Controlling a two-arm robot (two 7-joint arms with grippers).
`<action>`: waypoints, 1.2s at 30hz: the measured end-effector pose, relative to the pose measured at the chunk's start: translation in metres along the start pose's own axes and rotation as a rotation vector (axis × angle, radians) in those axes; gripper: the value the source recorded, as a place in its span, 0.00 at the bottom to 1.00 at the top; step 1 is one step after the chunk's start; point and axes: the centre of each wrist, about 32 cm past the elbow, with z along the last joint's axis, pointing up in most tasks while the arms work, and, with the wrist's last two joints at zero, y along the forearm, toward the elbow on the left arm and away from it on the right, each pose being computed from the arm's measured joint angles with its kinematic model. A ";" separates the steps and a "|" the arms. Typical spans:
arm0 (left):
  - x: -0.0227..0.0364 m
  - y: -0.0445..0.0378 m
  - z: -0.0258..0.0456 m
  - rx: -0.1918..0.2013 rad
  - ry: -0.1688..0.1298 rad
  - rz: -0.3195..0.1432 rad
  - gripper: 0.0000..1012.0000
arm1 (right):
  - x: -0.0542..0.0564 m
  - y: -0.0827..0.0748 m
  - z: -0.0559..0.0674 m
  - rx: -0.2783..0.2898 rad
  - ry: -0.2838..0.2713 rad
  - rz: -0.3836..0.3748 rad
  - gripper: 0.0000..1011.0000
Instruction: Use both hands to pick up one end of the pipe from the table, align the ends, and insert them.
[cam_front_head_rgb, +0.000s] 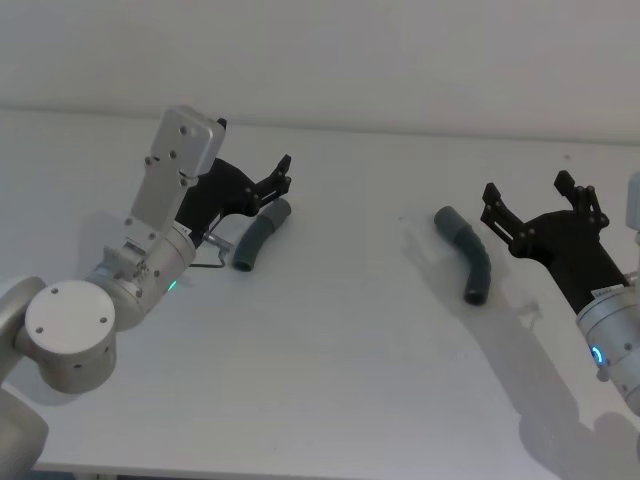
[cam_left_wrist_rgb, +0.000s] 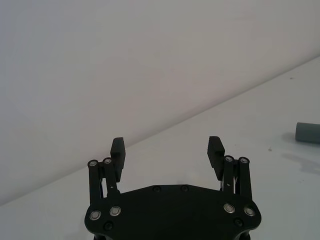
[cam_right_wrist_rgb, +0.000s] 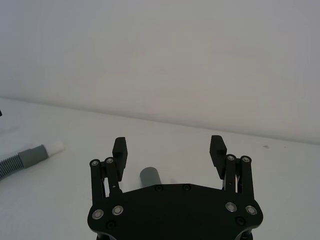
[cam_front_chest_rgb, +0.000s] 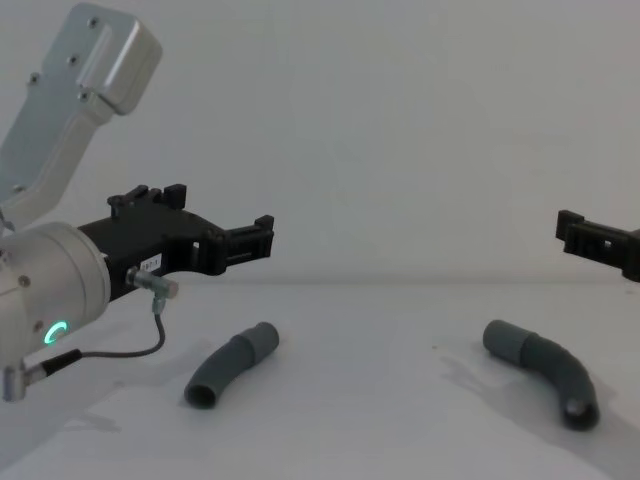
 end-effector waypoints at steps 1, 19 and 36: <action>-0.0001 -0.0001 0.0002 0.002 -0.001 0.001 0.99 | 0.000 0.000 0.000 0.000 0.000 0.000 0.99; -0.0021 -0.0033 0.0121 0.134 -0.054 -0.050 0.99 | 0.003 0.014 0.008 -0.134 -0.021 0.076 0.99; 0.0066 -0.0019 0.0261 0.292 -0.033 -0.122 0.99 | -0.008 0.027 0.023 -0.255 -0.045 0.124 0.99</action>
